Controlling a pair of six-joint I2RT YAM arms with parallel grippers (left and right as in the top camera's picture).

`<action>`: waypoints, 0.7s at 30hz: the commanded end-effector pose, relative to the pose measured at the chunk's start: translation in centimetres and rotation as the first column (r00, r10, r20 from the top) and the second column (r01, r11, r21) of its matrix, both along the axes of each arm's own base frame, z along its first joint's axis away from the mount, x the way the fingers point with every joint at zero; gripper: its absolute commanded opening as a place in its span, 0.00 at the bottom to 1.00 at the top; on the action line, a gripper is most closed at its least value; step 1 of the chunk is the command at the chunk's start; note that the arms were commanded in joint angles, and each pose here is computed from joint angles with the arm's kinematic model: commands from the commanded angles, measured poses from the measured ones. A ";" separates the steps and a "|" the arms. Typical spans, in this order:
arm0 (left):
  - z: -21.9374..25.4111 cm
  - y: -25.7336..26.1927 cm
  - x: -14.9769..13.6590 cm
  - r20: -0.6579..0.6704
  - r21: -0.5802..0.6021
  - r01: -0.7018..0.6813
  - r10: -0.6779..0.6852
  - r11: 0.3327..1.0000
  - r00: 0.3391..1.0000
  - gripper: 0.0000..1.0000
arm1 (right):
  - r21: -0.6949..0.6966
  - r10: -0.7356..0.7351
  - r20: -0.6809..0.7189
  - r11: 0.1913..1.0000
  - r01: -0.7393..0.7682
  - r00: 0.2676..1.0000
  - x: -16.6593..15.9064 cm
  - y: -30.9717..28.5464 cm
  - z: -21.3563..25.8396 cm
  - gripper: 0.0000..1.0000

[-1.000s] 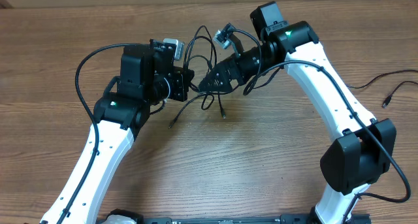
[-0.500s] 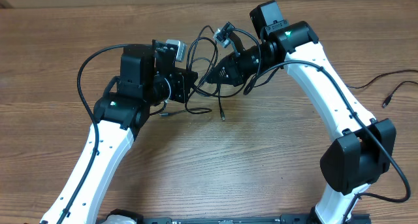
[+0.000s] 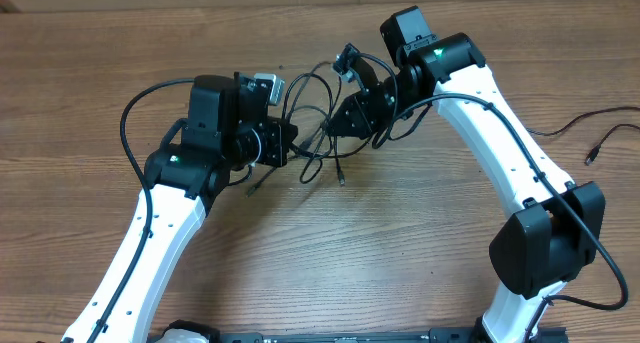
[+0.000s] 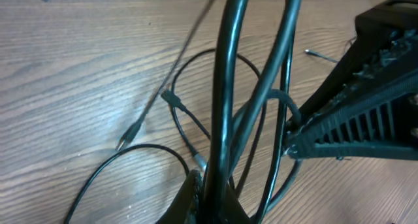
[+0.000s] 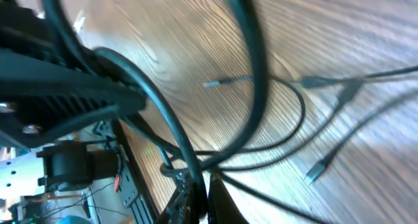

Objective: Untangle cables

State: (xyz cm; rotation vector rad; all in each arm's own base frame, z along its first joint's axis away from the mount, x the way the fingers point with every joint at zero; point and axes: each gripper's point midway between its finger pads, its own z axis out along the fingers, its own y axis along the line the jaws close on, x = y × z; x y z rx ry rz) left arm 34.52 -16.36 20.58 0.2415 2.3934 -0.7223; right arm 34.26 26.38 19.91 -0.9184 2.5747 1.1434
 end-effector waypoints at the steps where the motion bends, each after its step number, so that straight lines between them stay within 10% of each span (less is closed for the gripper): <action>1: 0.9 1.1 0.4 0.040 0.041 -0.042 0.040 0.998 0.998 0.04 | -0.069 -0.079 0.050 0.994 0.083 0.996 1.2 -2.6 0.8 0.04; 17: 0.8 0.0 -0.9 0.012 0.011 0.047 -0.048 0.999 0.999 0.04 | 0.002 -0.138 0.050 0.990 0.138 0.989 3.0 -4.5 1.8 0.04; 21: 1.1 -1.0 -1.7 0.067 0.027 0.182 -0.183 0.983 0.981 0.04 | 0.009 -0.139 0.067 0.990 0.138 0.988 3.3 -4.4 1.9 0.42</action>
